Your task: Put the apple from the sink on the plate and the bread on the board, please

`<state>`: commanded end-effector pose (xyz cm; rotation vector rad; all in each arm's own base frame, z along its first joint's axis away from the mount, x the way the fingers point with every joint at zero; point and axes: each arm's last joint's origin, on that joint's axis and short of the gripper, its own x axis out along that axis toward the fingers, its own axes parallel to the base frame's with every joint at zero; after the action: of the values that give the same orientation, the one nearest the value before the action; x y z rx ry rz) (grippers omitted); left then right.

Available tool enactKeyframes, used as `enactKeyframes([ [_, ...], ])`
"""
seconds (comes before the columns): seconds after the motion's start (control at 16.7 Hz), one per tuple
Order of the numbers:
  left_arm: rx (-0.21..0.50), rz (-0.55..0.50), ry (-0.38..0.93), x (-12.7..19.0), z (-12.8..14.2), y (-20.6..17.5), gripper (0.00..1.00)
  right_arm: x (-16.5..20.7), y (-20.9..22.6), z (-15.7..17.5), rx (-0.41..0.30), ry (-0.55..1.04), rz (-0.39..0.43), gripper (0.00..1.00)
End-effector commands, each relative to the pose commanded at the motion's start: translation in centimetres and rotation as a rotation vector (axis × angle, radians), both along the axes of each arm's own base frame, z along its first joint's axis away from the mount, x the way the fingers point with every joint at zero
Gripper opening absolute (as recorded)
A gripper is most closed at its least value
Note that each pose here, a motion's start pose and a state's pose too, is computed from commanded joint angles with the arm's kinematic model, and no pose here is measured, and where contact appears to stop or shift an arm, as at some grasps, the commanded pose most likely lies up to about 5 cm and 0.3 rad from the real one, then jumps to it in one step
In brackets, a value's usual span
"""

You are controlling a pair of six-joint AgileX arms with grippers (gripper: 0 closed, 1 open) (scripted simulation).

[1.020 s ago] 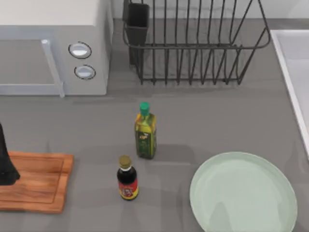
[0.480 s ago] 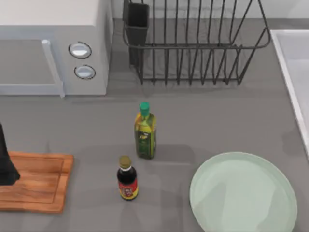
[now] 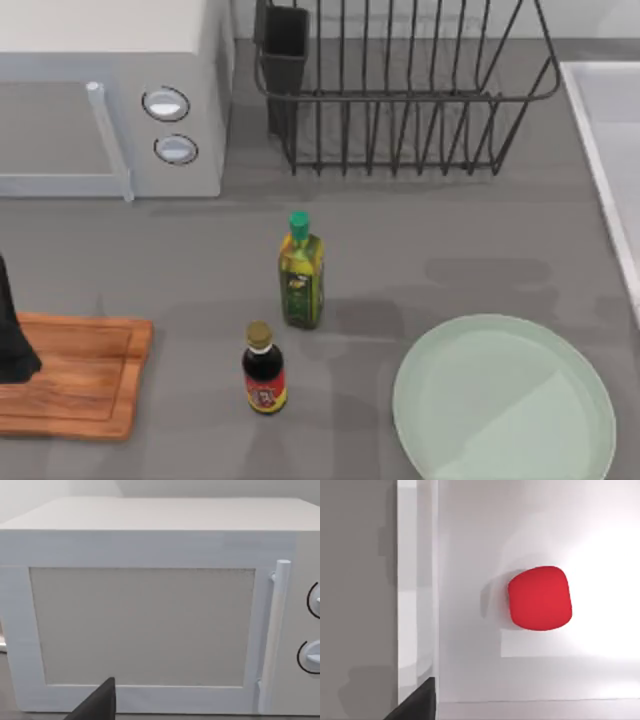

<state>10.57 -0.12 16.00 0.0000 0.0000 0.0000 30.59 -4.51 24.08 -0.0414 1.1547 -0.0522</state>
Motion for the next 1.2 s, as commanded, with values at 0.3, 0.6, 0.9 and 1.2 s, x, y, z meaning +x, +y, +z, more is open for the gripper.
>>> enactKeyframes([
  [0.3, 0.000, 0.000, 0.000, 0.0, 0.0, 0.0, 1.00, 6.7, -2.4, -5.5, 0.043, 0.304, -0.003, 1.00],
  [0.6, 0.000, 0.000, 0.000, 0.0, 0.0, 0.0, 1.00, 8.8, -3.3, -8.2, 0.065, 0.415, -0.003, 1.00],
  [0.9, 0.000, 0.000, 0.000, 0.0, 0.0, 0.0, 1.00, 8.8, -3.1, -8.3, 0.064, 0.415, 0.002, 1.00],
  [1.2, 0.000, 0.000, 0.000, 0.0, 0.0, 0.0, 1.00, 9.2, -3.3, -13.1, 0.063, 0.410, 0.000, 1.00],
])
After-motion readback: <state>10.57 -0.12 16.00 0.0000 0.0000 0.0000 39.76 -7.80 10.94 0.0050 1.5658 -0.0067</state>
